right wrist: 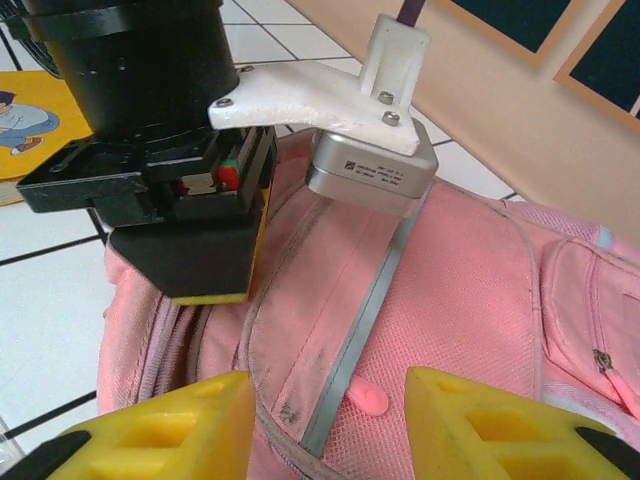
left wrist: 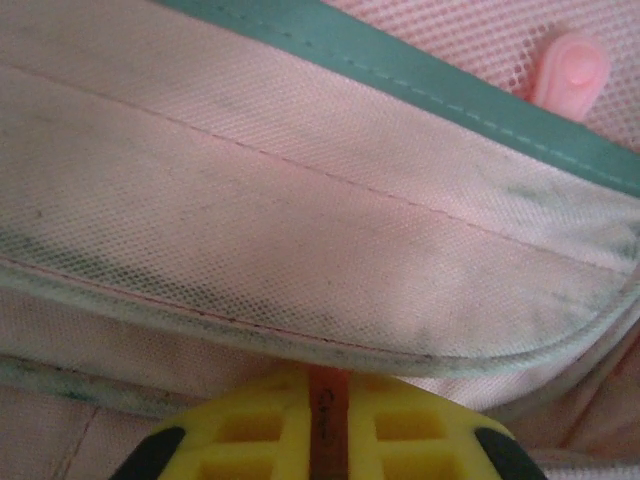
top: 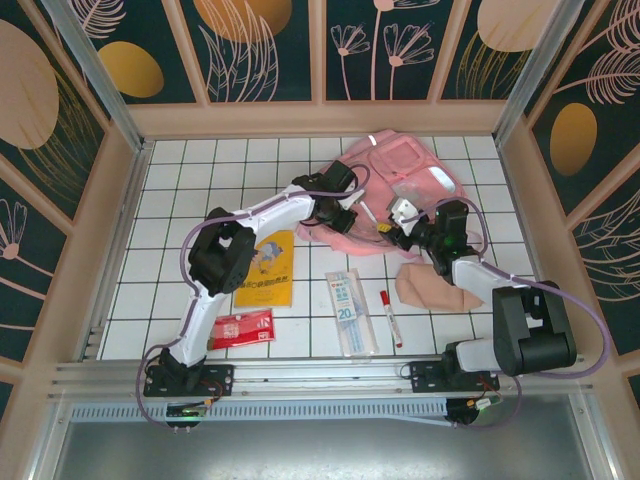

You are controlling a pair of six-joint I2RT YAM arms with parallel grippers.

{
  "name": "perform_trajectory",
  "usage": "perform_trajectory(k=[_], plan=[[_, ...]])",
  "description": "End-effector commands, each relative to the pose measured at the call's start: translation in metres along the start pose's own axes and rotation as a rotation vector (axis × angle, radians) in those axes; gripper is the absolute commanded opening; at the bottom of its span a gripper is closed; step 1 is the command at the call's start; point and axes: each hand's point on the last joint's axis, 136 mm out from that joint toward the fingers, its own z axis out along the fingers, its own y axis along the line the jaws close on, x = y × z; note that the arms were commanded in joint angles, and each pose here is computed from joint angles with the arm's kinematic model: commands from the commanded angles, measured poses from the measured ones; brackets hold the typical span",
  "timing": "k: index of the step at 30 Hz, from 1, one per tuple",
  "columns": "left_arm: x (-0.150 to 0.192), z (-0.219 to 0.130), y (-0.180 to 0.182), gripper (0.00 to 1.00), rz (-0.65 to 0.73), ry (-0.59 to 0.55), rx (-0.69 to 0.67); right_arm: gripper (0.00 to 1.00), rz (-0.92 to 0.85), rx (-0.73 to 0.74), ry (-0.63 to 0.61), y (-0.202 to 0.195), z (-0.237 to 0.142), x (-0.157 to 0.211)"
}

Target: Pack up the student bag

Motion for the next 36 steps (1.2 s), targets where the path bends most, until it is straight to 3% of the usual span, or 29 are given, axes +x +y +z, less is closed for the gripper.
perform_trajectory(k=[1,5,9,15,19,22,24,25,28,31,36], plan=[[-0.001,-0.008,-0.012,0.00,0.011,0.011,0.052,0.44,-0.004,-0.097,-0.015,0.014,0.002,-0.006],[-0.020,-0.038,-0.027,0.00,0.003,-0.069,0.123,0.50,-0.016,-0.224,-0.041,0.038,0.007,-0.012],[-0.028,-0.060,-0.029,0.00,-0.028,-0.123,0.135,0.53,-0.059,-0.273,0.040,0.060,0.022,0.003],[-0.021,-0.072,-0.022,0.00,-0.077,-0.184,0.142,0.55,-0.046,-0.249,0.119,0.064,0.040,0.020],[-0.016,-0.075,-0.020,0.00,-0.145,-0.240,0.217,0.56,-0.071,-0.200,0.179,0.062,0.050,0.036],[-0.016,-0.078,-0.008,0.01,-0.174,-0.285,0.179,0.55,-0.095,-0.190,0.216,0.059,0.054,0.046],[-0.017,-0.079,0.000,0.29,-0.222,-0.295,0.173,0.52,-0.100,-0.193,0.231,0.060,0.055,0.050],[-0.018,-0.078,0.000,0.36,-0.243,-0.288,0.176,0.50,-0.105,-0.192,0.233,0.060,0.055,0.051],[-0.021,-0.069,0.004,0.41,-0.297,-0.239,0.164,0.45,-0.114,-0.199,0.224,0.061,0.053,0.050],[-0.018,-0.058,0.007,0.43,-0.366,-0.181,0.141,0.47,-0.101,-0.187,0.198,0.059,0.050,0.044],[-0.005,-0.038,0.006,0.45,-0.375,-0.081,0.042,0.52,-0.043,-0.028,0.065,0.024,0.032,0.010]])
